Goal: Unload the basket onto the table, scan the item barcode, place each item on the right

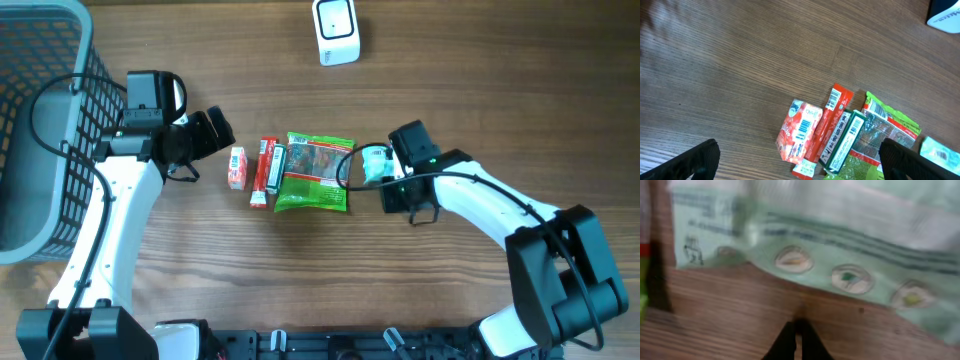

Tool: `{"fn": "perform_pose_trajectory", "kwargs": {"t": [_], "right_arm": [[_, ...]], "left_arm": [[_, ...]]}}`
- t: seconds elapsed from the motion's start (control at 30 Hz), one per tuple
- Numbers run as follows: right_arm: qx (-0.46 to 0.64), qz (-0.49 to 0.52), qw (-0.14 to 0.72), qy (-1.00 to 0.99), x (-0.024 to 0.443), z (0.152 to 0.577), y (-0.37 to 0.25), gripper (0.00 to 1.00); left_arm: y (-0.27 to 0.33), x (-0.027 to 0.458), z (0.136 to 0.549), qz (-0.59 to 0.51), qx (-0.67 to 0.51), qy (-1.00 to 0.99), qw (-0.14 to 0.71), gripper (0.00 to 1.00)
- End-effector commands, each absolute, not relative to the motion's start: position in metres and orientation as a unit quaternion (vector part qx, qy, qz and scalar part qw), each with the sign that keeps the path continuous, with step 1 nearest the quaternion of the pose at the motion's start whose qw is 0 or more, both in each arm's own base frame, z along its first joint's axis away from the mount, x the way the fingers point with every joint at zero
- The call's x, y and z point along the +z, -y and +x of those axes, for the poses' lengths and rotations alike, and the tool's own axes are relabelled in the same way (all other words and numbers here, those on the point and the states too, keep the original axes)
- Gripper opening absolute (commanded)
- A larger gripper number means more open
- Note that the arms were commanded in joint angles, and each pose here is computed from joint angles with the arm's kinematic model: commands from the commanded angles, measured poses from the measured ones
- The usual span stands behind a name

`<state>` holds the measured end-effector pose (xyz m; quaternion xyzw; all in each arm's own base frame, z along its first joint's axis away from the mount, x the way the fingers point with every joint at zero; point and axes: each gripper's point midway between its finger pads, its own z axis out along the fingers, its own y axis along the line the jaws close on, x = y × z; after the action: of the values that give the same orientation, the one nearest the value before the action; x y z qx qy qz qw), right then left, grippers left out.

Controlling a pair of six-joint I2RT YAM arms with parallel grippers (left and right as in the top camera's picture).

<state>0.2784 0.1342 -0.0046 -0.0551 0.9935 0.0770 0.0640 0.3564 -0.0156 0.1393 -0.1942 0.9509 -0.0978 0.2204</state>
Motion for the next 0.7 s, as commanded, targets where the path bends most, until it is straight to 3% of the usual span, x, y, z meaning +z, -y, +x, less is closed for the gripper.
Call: {"fn": "perform_pose_trajectory", "kwargs": {"t": [0.0, 0.17, 0.27, 0.4, 0.67], "right_arm": [[0.04, -0.037, 0.084, -0.995, 0.018, 0.295, -0.115, 0.1], [0.134, -0.078, 0.128, -0.98, 0.07, 0.315, -0.15, 0.2], [0.158, -0.081, 0.154, -0.972, 0.074, 0.327, -0.161, 0.15], [0.165, -0.081, 0.177, -0.967, 0.059, 0.34, -0.165, 0.13], [0.103, -0.067, 0.105, -0.987, -0.016, 0.321, -0.144, 0.09]], "left_arm": [[0.016, 0.141, 0.355, -0.195, -0.102, -0.949, 0.223, 1.0], [0.016, 0.141, 0.355, -0.195, -0.102, -0.949, 0.223, 1.0], [0.016, 0.141, 0.355, -0.195, -0.102, -0.949, 0.223, 1.0], [0.016, 0.141, 0.355, -0.195, -0.102, -0.949, 0.223, 1.0], [0.016, 0.141, 0.355, -0.195, -0.102, -0.949, 0.223, 1.0]]}}
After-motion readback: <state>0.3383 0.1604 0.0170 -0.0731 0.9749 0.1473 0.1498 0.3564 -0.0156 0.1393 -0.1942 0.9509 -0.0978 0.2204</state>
